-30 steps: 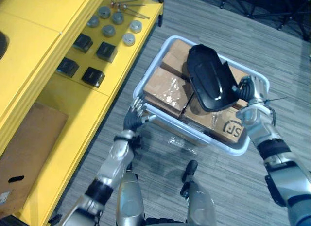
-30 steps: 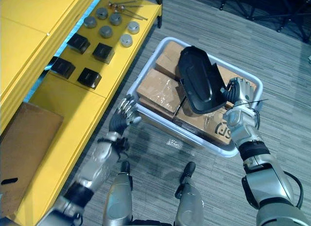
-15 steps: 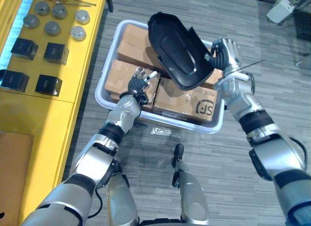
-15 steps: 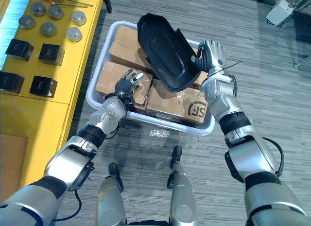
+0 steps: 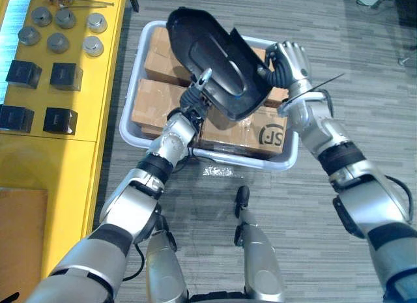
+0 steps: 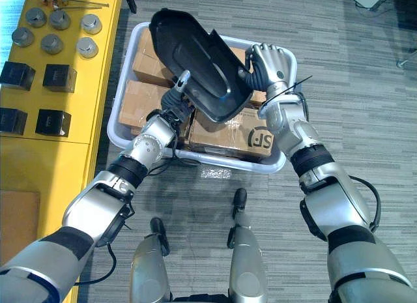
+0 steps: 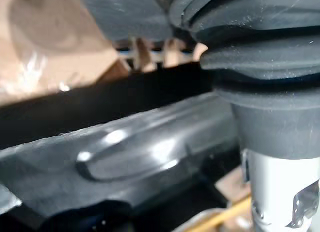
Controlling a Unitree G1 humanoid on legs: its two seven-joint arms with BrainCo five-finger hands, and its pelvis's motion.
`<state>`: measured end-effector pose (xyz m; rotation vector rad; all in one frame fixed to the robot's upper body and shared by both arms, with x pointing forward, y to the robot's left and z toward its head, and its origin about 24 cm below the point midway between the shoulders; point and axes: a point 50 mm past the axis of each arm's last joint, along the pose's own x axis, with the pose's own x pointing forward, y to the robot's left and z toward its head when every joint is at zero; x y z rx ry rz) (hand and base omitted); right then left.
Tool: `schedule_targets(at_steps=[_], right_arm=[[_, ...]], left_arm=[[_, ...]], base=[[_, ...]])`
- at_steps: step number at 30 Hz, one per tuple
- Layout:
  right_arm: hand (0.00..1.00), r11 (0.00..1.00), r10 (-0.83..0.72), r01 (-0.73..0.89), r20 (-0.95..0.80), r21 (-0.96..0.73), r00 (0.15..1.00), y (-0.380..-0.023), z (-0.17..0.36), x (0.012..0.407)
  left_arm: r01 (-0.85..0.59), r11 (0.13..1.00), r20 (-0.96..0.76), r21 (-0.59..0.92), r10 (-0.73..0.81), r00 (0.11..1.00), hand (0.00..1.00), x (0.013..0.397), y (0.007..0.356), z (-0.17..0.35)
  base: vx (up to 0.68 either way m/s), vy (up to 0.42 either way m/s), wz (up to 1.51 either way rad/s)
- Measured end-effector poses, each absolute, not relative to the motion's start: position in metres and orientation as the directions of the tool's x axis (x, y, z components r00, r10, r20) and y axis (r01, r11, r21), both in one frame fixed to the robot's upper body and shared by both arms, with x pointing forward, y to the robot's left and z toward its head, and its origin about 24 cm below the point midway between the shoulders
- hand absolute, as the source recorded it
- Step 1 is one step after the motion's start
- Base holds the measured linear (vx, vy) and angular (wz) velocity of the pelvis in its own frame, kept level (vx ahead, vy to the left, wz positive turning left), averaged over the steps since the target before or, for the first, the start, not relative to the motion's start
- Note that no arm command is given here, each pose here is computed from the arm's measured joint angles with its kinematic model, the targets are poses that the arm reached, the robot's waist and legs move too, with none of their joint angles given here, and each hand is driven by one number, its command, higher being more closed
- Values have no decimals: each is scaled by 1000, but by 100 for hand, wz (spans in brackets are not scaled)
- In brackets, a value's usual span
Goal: Walk over and take plastic housings, then place them on the shelf
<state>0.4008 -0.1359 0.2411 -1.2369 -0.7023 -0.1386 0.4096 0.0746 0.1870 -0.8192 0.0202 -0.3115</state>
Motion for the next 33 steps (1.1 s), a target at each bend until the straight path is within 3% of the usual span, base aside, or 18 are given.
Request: schedule_targets(at_steps=[1,7,16,21,33], right_arm=[[100,344,277,462,559,-817,782,-135,241,401],[100,376,275,485,595,-789,755,-132,236,397],[100,515,294,520,710,-681,639,-115,235,372],[100,620,319,449,730,-643,605,-96,225,358],[100,764,285,364,785,-533,550,-86,192,316]], left_arm=[[266,636,111,-724,-273,956,100,410,75,188],[267,641,131,-720,-253,959,100,410,76,191],[215,644,151,-734,-154,976,100,411,86,195],[200,663,157,-721,-125,980,100,410,90,190],[318,535,254,-783,-192,948,100,385,87,150]], base=[[0,0,0],[-2,14,-3],[-7,16,-2],[6,27,1],[5,19,-3]])
